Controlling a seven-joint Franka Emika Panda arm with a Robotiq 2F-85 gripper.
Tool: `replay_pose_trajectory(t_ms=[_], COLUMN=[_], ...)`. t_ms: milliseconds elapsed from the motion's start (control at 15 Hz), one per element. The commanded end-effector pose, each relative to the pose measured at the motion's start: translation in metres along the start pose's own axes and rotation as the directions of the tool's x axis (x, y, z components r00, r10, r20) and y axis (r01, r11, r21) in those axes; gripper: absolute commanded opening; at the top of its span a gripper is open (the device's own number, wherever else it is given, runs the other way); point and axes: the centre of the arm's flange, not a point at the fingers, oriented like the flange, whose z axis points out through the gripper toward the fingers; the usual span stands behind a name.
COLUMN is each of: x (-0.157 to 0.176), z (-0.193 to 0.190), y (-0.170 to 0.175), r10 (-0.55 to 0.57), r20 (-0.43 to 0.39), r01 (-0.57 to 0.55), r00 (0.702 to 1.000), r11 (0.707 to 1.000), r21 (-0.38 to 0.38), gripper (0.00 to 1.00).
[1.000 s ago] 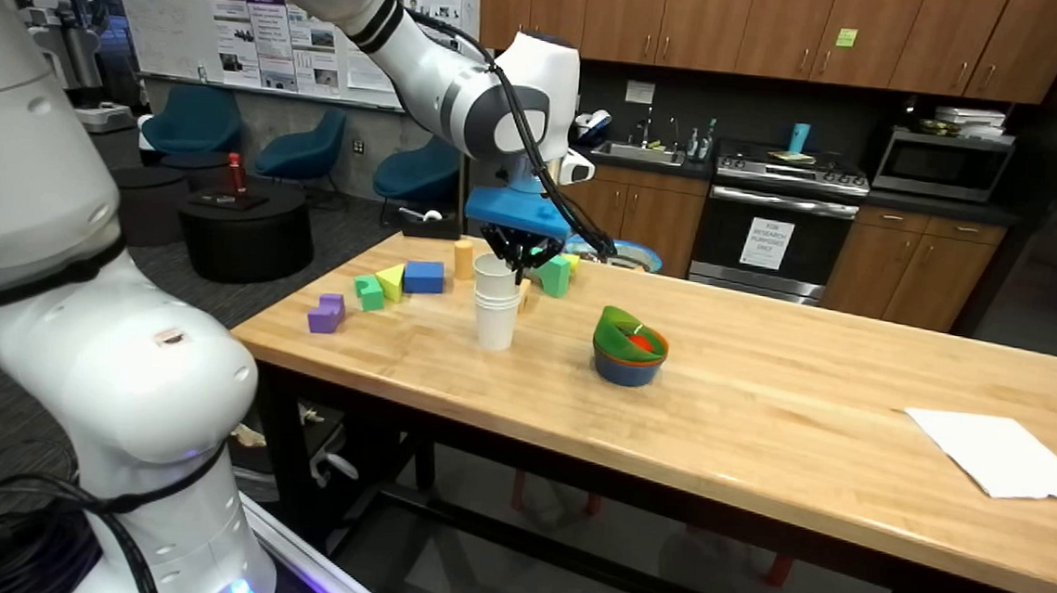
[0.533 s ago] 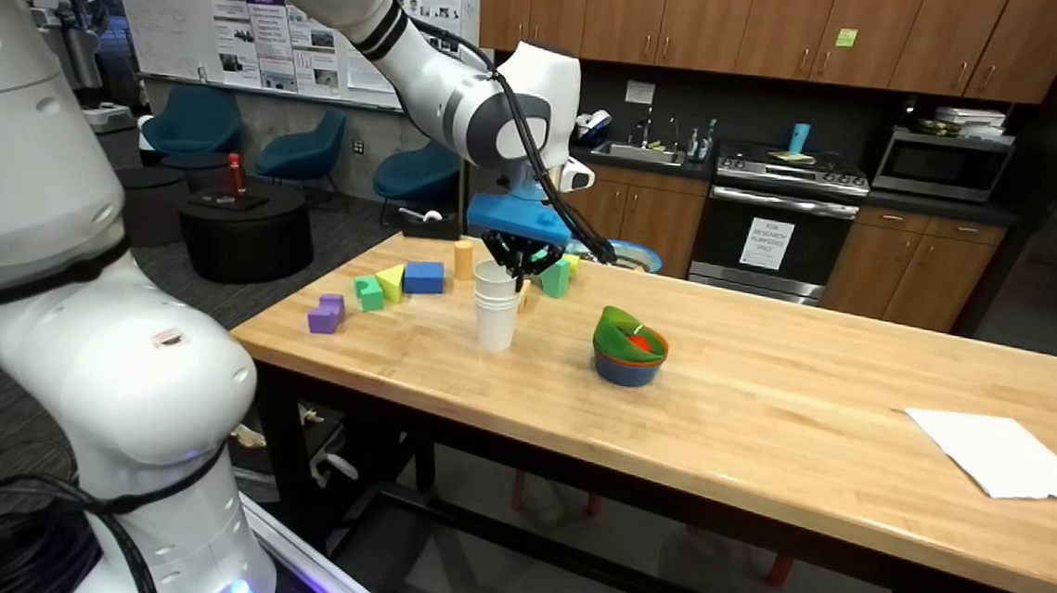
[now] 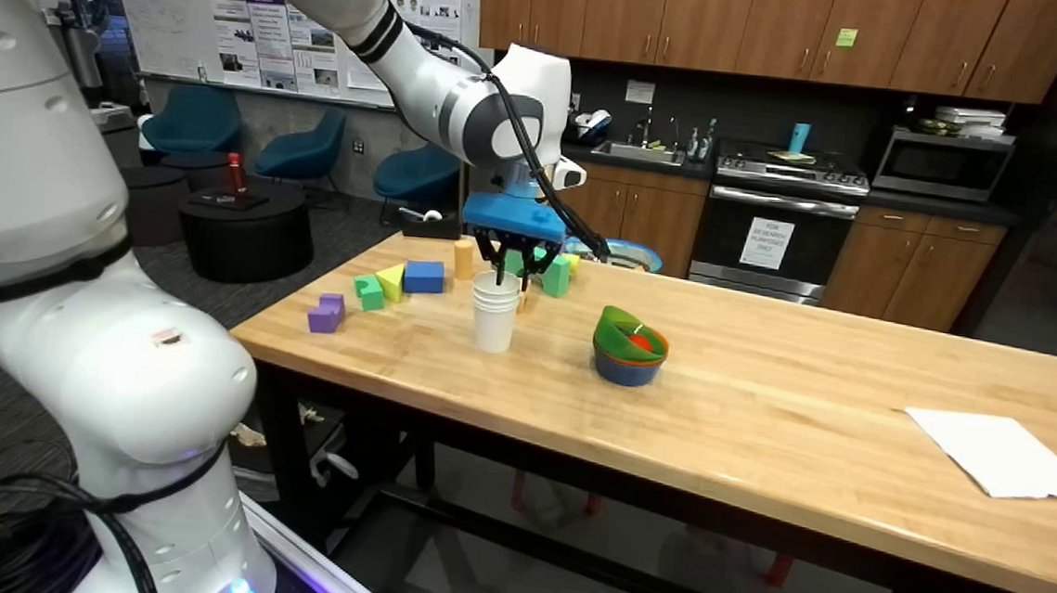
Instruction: Stack up the paper cups
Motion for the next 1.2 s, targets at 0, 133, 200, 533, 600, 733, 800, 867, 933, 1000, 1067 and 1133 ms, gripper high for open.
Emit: replay_pose_trajectory(t_ms=[0,133,200,533,600,733,800,867,933,1000,1067,1133], x=[0.004,0.006,0.007,0.007,0.006,0.002,-0.001,-0.005,-0.009,-0.014,-0.020,-0.025], z=[-0.004,-0.007,-0.008,-0.018,-0.020,-0.023,-0.024,-0.025,-0.026,-0.026,-0.027,-0.025], y=[-0.013,-0.022,-0.026,-0.061,-0.070,-0.094,-0.104,-0.117,-0.128,-0.139,-0.150,-0.160], r10=[-0.016,-0.036,-0.046,-0.122,-0.145,-0.199,-0.222,-0.246,-0.270,-0.294,-0.316,-0.337], r20=[-0.008,-0.012,-0.015,-0.050,-0.057,-0.070,-0.076,-0.083,-0.091,-0.100,-0.107,-0.115], r01=[0.016,0.035,0.044,0.114,0.134,0.182,0.203,0.223,0.242,0.260,0.278,0.292], r00=[1.000,0.999,0.999,0.991,0.988,0.978,0.972,0.966,0.959,0.951,0.943,0.934], r11=[0.999,0.997,0.996,0.983,0.978,0.964,0.957,0.948,0.940,0.931,0.921,0.910], r21=[-0.043,-0.068,-0.081,-0.147,-0.161,-0.194,-0.207,-0.225,-0.239,-0.257,-0.273,-0.295], gripper=[0.73,0.86,0.93,1.00,1.00,1.00,1.00,1.00,1.00,1.00,1.00,1.00])
